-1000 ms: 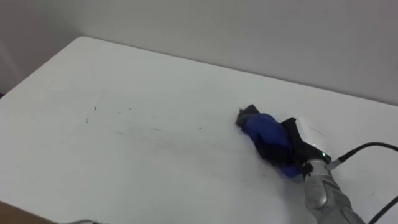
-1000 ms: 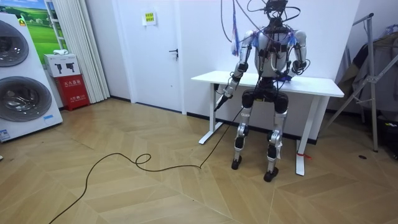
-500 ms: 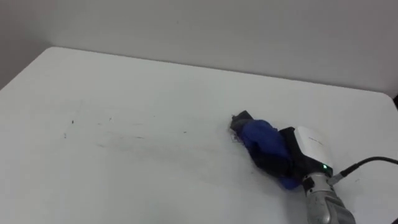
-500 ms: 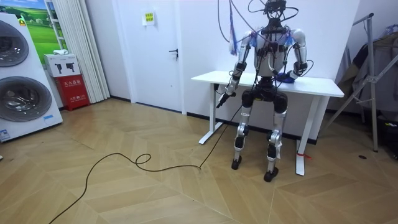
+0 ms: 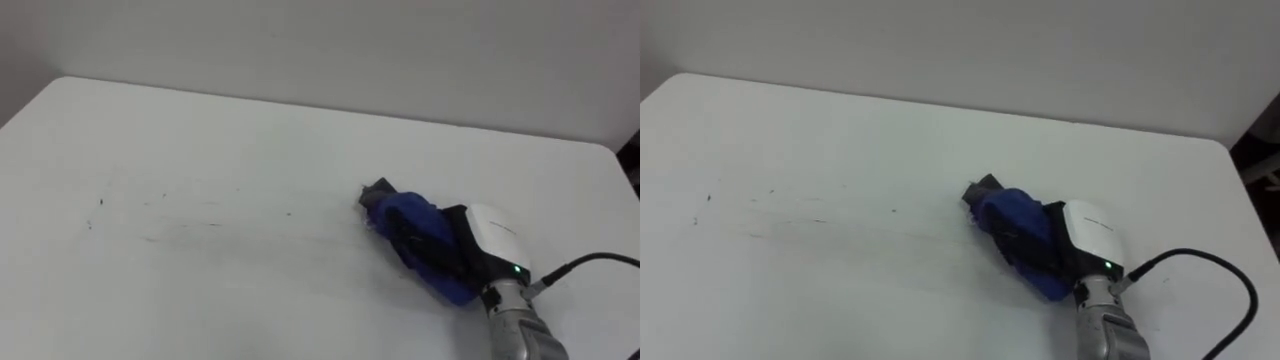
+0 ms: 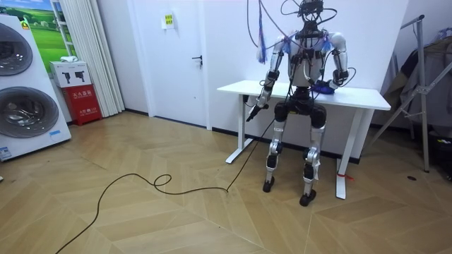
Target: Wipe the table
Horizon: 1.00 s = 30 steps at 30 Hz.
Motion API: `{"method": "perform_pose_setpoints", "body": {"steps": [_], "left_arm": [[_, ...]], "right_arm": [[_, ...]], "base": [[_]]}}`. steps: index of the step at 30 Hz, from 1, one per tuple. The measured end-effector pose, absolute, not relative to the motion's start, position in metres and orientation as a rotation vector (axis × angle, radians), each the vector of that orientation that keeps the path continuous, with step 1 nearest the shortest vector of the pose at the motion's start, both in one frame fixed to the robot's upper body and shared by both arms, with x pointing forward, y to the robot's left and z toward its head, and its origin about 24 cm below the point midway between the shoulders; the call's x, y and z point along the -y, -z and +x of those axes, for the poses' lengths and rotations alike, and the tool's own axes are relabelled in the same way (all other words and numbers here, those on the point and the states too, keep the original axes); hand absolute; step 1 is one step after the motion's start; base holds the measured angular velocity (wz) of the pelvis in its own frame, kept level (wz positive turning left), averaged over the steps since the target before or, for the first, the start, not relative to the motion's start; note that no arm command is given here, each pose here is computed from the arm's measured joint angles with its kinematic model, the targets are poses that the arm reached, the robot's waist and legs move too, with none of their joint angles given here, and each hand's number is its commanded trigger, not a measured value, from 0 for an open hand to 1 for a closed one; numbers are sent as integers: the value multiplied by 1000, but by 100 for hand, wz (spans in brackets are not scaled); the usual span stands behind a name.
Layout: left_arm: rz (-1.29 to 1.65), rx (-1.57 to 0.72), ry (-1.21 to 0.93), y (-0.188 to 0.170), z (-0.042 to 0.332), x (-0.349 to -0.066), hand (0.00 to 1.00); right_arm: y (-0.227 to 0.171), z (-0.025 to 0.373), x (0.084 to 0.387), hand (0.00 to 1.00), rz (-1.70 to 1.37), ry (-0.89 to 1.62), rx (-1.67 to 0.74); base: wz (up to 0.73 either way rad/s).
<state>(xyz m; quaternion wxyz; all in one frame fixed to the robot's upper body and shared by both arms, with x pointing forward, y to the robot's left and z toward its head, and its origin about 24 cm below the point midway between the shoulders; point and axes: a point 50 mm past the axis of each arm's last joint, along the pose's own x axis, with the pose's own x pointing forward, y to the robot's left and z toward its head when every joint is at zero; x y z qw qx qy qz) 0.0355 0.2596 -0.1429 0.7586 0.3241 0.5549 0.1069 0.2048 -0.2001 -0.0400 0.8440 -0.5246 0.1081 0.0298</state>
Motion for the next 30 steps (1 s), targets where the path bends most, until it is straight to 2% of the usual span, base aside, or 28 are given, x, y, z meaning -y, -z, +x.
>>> {"method": "perform_pose_setpoints", "body": {"steps": [8,13,19,30], "left_arm": [[680,-1174,-268,140,40,-265,0],[643,-1190,-307,139,32,-270,0],[624,-1236,-398,137,12,-283,0],[617,-1249,-411,137,10,-285,0]], "right_arm": [[25,200,204,0,-1064,-65,-213],[5,203,238,0,-1063,91,-222],[-52,205,275,0,-1075,389,-52],[-86,190,321,0,-1060,645,-7]], "base": [[-2],[-14],[-14],[-6]]}}
